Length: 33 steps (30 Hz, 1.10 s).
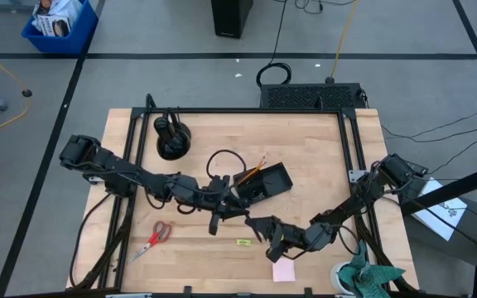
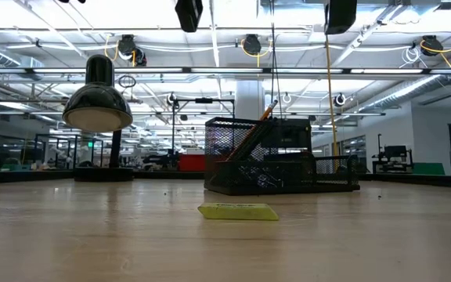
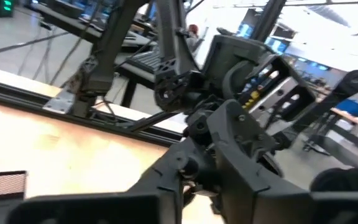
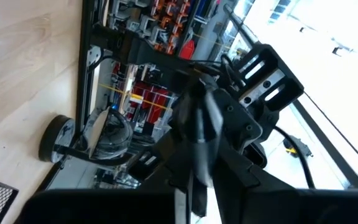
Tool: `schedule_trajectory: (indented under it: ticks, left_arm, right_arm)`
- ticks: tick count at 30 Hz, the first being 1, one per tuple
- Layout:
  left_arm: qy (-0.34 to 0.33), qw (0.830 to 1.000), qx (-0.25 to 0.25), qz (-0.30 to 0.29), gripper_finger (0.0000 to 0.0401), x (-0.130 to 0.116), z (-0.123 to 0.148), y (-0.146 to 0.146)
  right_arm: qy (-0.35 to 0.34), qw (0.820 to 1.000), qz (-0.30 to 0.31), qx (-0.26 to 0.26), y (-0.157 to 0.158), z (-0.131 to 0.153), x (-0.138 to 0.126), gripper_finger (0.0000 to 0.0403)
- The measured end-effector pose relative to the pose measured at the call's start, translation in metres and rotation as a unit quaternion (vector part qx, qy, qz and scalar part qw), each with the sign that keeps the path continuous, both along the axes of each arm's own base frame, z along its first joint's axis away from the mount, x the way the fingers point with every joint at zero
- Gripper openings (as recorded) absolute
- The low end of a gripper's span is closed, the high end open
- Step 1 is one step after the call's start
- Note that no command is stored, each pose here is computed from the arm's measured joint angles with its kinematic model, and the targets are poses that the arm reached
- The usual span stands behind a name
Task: Pick and place office supplies into organizer
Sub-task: Put the black pen into the black desk organizer
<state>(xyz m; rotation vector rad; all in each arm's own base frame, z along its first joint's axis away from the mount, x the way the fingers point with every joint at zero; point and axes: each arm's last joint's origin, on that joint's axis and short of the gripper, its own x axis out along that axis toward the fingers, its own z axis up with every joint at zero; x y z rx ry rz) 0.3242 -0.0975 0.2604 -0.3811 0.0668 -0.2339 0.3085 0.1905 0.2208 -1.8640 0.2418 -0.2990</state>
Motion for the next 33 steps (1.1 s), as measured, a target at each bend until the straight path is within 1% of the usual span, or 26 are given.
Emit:
schedule_trajectory:
  ticks: [2,9,12,14,15,17,21,23,26,29,33]
  left_arm:
    - [0.000,1.000,-0.001,-0.006,0.0051,0.000,0.000,-0.001]
    - [-0.001,1.000,0.023,-0.016,0.0050,-0.002,-0.001,-0.005]
    - [-0.001,0.999,0.037,-0.017,0.0050,-0.002,-0.002,-0.006]
    - [0.000,0.999,0.047,-0.018,0.0044,-0.002,-0.003,-0.007]
    - [0.001,0.999,0.047,-0.018,0.0035,-0.002,-0.003,-0.007]
    - [0.001,0.999,0.049,-0.021,0.0020,-0.002,-0.003,-0.007]
    - [0.003,0.998,0.056,-0.019,0.0020,-0.002,-0.004,-0.007]
    - [0.008,0.998,0.059,-0.016,0.0020,-0.002,-0.005,-0.007]
    - [0.019,0.998,0.061,-0.014,0.0020,-0.003,-0.005,-0.006]
    - [0.026,0.997,0.067,-0.011,0.0020,-0.003,-0.006,-0.004]
    - [0.040,0.996,0.079,-0.010,0.0020,-0.008,-0.004,-0.002]
  right_arm:
    - [0.002,1.000,0.001,-0.006,0.000,0.000,0.000,0.0027]
    - [0.002,1.000,0.007,-0.008,0.000,0.000,0.000,0.0028]
    - [0.009,1.000,0.010,-0.006,0.001,-0.002,0.000,0.0057]
    - [0.015,1.000,0.013,-0.001,0.002,-0.004,0.000,0.0090]
    - [0.018,1.000,0.015,0.003,0.002,-0.005,0.000,0.0107]
    - [0.014,1.000,0.020,0.019,0.002,-0.006,0.000,0.0140]
    - [0.001,0.998,0.010,0.055,0.001,-0.005,0.000,0.0188]
    - [-0.001,0.998,0.005,0.065,0.001,-0.006,0.000,0.0201]
    - [-0.004,0.997,0.000,0.079,0.003,-0.006,-0.002,0.0212]
    - [-0.012,0.995,-0.015,0.102,0.005,-0.006,-0.004,0.0214]
    - [-0.002,0.992,-0.021,0.122,0.008,-0.012,-0.007,0.0211]
